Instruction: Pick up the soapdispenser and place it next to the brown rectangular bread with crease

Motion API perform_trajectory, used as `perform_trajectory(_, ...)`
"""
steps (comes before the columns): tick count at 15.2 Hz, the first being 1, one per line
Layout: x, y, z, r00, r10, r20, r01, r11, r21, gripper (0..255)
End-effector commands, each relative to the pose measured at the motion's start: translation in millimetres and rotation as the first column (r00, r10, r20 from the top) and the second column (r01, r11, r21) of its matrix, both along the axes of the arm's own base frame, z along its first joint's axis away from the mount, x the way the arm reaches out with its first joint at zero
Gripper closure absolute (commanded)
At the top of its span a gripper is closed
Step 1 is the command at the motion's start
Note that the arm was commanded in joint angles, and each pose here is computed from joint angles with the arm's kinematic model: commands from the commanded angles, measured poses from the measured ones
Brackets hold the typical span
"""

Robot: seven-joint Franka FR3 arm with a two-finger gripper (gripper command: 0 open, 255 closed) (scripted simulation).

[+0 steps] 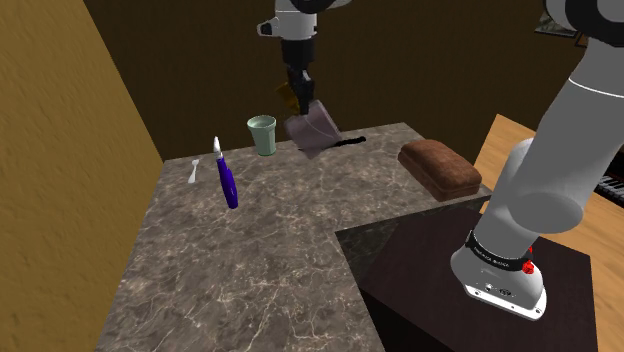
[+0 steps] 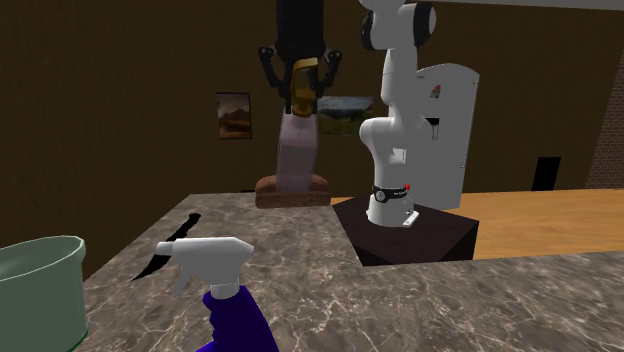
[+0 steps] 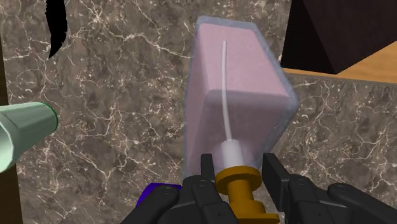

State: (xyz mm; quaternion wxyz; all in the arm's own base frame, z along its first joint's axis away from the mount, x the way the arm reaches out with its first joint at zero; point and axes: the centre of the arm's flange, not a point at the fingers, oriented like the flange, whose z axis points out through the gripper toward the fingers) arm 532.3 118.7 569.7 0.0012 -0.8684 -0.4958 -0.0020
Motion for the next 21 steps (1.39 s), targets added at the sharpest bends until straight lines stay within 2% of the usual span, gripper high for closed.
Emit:
perform_trajectory(1, -16, -20, 8, 1.000, 0.001, 0.000, -0.001, 1.000, 0.001, 255)
perform_trajectory(21, -174, -221, 75, 1.000, 0.001, 0.000, -0.001, 1.000, 0.001, 255)
